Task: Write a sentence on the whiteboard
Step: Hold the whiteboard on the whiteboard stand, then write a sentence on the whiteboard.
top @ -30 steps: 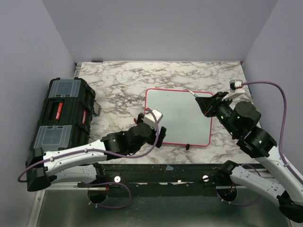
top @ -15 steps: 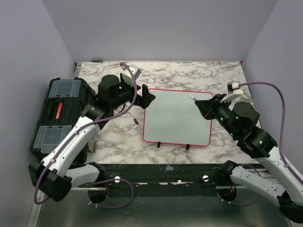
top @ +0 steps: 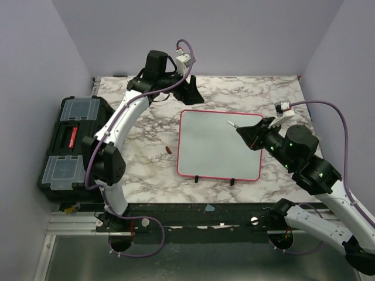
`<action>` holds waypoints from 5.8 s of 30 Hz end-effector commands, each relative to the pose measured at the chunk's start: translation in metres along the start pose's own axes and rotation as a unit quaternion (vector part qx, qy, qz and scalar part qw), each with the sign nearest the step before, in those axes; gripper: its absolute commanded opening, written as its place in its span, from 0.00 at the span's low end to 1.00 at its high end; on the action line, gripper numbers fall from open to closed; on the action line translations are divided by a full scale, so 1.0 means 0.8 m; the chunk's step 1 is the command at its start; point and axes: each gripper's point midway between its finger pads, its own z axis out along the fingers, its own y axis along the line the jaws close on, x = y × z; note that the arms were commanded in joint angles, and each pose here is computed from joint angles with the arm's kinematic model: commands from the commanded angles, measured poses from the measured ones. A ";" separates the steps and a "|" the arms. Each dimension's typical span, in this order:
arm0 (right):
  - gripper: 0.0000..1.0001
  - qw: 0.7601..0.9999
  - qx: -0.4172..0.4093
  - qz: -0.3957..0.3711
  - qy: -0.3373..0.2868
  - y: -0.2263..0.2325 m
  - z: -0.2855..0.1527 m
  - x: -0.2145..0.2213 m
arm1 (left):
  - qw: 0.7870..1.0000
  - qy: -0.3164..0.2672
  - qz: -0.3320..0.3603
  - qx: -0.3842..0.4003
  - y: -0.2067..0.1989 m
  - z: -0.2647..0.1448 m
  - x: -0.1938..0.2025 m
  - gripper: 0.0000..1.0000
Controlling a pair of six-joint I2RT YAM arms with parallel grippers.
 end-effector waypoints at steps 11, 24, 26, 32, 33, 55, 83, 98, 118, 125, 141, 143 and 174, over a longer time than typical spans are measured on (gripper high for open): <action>0.01 0.997 -0.029 -0.011 0.067 0.010 -0.008 0.032 | 0.991 0.064 0.003 0.118 0.024 0.045 0.042 0.73; 0.01 0.992 -0.031 -0.019 0.120 0.021 0.021 0.047 | 0.984 0.102 -0.006 0.145 0.048 0.068 0.085 0.63; 0.01 0.992 -0.025 -0.018 0.119 0.019 0.024 0.047 | 0.983 0.108 -0.005 0.148 0.049 0.070 0.089 0.63; 0.01 0.992 -0.019 -0.016 0.126 0.018 0.031 0.052 | 0.981 0.126 -0.002 0.150 0.056 0.073 0.102 0.58; 0.01 0.991 -0.020 -0.016 0.128 0.018 0.032 0.053 | 0.980 0.129 0.000 0.152 0.057 0.073 0.103 0.57; 0.01 0.989 -0.016 -0.011 0.145 0.018 0.044 0.064 | 0.973 0.129 -0.010 0.193 0.042 0.070 0.112 0.29; 0.01 0.988 0.076 -0.038 0.130 0.036 0.093 0.085 | 0.972 0.116 0.011 0.206 0.033 0.062 0.111 0.35; 0.01 0.988 0.074 -0.037 0.127 0.031 0.083 0.085 | 0.965 0.131 -0.015 0.225 0.030 0.067 0.122 0.40; 0.01 0.983 0.111 -0.077 0.124 0.064 0.100 0.110 | 0.959 0.081 0.024 0.270 -0.010 0.035 0.095 0.00; 0.01 0.980 0.129 -0.105 0.111 0.083 0.119 0.122 | 0.960 0.083 0.021 0.267 -0.007 0.036 0.096 0.00; 0.01 0.972 0.158 -0.151 0.082 0.095 0.173 0.134 | 0.961 0.085 0.014 0.261 -0.003 0.036 0.098 0.00; 0.01 0.971 0.160 -0.157 0.080 0.096 0.178 0.134 | 0.961 0.084 0.015 0.262 -0.004 0.036 0.099 0.00; 0.01 0.958 0.188 -0.187 0.111 0.083 0.195 0.173 | 0.961 0.078 0.018 0.264 -0.002 0.035 0.096 0.00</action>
